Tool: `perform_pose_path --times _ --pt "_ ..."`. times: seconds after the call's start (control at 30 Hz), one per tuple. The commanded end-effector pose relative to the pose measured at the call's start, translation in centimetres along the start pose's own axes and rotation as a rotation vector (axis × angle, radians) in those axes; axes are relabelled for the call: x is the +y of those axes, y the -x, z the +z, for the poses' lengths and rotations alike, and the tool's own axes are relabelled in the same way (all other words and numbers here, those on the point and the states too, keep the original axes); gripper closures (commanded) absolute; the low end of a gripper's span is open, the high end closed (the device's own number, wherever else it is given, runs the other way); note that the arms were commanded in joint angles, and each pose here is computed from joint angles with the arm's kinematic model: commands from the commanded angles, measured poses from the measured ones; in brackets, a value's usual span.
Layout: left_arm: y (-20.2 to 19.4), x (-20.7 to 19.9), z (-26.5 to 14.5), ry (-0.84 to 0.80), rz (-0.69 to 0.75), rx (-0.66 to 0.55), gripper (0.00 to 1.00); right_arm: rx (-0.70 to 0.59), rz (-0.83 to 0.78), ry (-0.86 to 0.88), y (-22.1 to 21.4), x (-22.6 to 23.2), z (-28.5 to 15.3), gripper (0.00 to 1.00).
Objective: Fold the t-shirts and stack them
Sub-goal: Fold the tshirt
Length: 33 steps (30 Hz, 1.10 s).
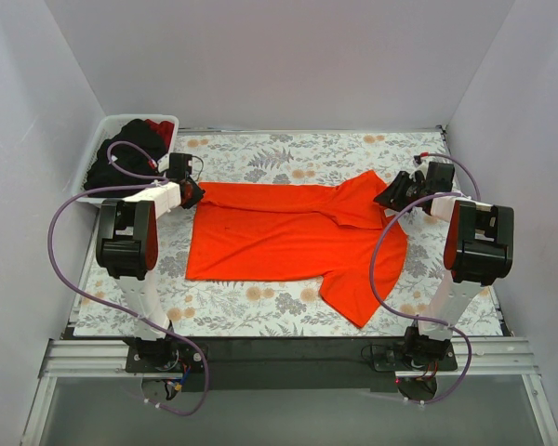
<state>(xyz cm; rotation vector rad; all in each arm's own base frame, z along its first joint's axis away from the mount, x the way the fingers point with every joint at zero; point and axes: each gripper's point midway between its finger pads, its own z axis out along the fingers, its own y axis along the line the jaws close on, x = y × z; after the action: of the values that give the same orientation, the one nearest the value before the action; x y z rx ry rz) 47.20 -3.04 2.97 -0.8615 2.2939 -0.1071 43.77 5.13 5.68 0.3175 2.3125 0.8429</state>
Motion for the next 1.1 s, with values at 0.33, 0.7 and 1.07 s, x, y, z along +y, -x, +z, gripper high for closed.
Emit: perform_pose_path --times 0.33,0.7,1.07 --pt "2.3 -0.6 -1.6 -0.012 0.034 -0.060 1.00 0.021 -0.023 -0.012 -0.4 -0.4 0.1 0.61" --pt "3.1 -0.9 -2.3 -0.025 0.051 -0.077 1.00 0.041 -0.023 -0.014 -0.8 -1.0 0.8 0.65" --pt "3.3 -1.0 -2.5 -0.026 0.069 -0.077 1.00 0.039 -0.025 0.030 -0.3 0.1 0.6 0.75"
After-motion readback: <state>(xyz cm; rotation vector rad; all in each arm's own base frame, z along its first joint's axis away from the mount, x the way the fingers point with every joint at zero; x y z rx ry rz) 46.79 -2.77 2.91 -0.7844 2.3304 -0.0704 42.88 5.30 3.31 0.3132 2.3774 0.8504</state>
